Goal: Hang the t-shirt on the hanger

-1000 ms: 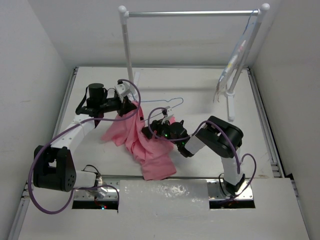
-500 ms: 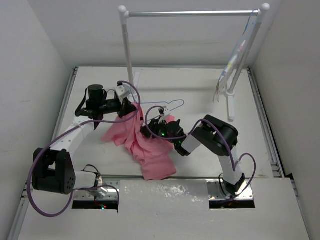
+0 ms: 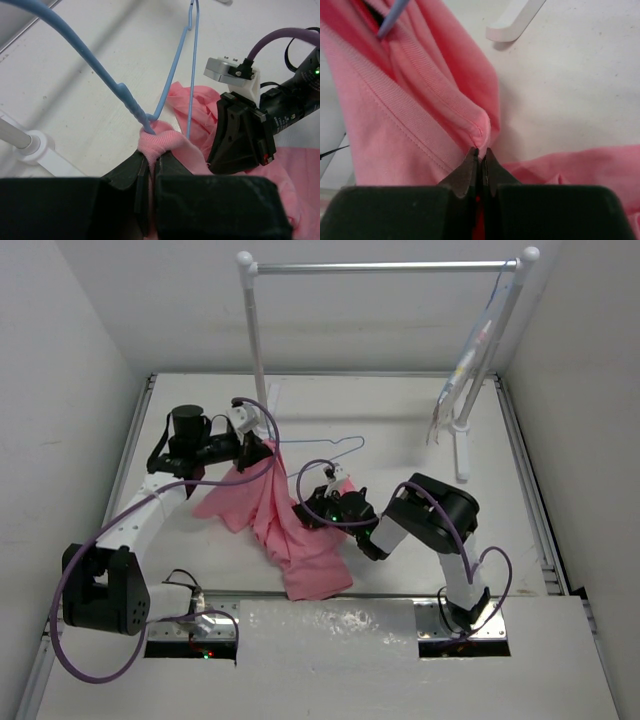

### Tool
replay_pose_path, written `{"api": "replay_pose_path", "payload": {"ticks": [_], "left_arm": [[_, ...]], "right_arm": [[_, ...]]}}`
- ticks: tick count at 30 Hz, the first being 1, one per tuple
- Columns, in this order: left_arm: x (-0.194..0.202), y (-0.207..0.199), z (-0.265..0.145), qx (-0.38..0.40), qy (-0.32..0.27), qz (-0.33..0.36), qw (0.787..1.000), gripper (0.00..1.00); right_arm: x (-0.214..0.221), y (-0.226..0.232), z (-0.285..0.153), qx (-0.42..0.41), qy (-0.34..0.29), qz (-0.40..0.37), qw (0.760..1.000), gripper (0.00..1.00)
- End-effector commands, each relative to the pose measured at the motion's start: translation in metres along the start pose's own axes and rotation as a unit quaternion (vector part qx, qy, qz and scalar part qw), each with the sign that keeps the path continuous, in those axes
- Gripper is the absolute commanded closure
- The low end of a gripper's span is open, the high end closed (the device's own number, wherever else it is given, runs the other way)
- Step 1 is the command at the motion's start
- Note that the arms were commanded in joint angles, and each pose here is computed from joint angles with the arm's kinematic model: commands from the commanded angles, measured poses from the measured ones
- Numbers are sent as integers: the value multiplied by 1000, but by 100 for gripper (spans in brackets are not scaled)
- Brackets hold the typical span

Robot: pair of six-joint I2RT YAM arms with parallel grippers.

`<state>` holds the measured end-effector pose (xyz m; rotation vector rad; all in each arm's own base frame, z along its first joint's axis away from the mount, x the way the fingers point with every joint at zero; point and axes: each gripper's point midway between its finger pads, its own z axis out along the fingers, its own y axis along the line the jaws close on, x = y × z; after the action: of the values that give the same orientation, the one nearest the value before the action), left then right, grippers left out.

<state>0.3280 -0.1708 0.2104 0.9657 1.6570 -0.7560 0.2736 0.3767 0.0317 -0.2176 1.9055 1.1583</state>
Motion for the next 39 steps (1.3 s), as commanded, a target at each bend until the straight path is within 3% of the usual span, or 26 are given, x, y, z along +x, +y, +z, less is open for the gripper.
{"api": "replay_pose_path", "payload": {"ticks": [1, 4, 9, 12, 20, 24, 33, 39], "left_arm": [[-35, 3, -7, -13, -32, 44, 998, 100], [-29, 3, -10, -15, -20, 56, 998, 100], [-12, 6, -13, -23, 11, 60, 998, 100], [-1, -3, -11, 8, 23, 63, 998, 100], [28, -30, -12, 78, 65, 112, 988, 100], [43, -17, -14, 44, 97, 121, 987, 100], [59, 16, -7, -60, 146, 140, 978, 100], [58, -29, 24, 12, 128, 161, 979, 100]], "right_arm": [[-37, 39, -9, -63, -61, 7, 996, 100], [-49, 20, -25, -13, -85, 7, 996, 100], [-64, -55, -70, 122, -110, 26, 986, 100], [-69, -82, -91, 167, -121, 22, 978, 100], [-96, -106, -127, 250, -144, -46, 956, 100], [-113, -114, -150, 290, -162, -85, 940, 100], [-130, -102, -137, 287, -101, -188, 934, 100], [-133, -31, -94, 153, -39, -332, 930, 100]]}}
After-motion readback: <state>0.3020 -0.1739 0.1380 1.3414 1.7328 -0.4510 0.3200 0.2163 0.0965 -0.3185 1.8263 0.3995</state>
